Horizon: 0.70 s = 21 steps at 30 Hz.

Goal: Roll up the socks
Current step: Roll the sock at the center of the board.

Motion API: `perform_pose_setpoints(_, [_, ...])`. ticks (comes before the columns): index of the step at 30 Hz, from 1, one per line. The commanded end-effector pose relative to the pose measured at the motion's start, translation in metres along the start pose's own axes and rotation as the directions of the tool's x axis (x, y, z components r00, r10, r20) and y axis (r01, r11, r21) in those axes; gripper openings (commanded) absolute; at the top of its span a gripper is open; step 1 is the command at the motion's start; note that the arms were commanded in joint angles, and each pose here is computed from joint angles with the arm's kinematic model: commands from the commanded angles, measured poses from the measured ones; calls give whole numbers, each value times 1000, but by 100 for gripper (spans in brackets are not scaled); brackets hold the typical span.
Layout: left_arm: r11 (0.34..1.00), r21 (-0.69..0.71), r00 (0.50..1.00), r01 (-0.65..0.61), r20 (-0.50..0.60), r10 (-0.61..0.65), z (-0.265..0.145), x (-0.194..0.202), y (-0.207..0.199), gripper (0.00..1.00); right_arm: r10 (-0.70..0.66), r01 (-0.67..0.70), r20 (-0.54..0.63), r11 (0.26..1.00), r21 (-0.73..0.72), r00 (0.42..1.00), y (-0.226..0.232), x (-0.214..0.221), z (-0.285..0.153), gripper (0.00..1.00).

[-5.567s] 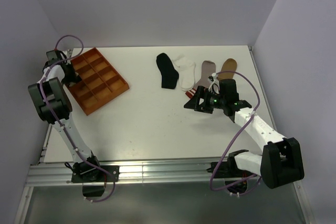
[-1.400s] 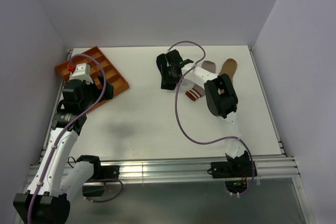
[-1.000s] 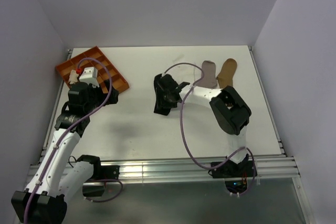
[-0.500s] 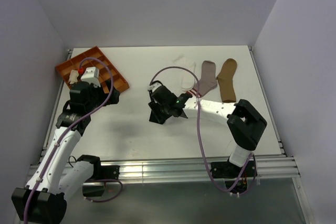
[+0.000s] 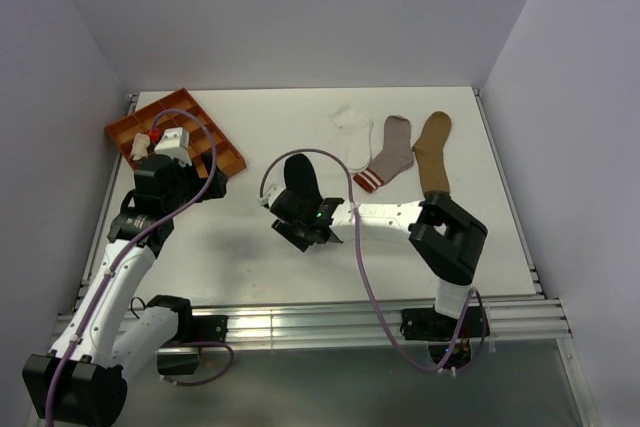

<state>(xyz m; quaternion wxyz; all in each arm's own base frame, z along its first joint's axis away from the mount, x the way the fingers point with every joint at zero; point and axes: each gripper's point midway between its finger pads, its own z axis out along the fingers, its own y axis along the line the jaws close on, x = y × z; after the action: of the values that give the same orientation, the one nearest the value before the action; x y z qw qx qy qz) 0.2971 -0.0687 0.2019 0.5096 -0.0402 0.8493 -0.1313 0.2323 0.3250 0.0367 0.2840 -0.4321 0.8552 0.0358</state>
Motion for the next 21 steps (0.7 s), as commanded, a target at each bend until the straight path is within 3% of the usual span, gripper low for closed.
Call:
perform_pose_setpoints(1, [1000,0,999,-9,42,9,-1,-15,-3,98,-66,65,8,997,36,998,1,0,9,54])
perform_pose_setpoints(17, [1000,-9,999,-8,34,9,1,-13,-1,97,-116,121,-73,990,67,991,7,26,31,48])
perform_pose_setpoints(21, [1000,-10,999,-7,34,7,2,-14,-1,98,-103,110,-88,991,77,991,9,28,35,39])
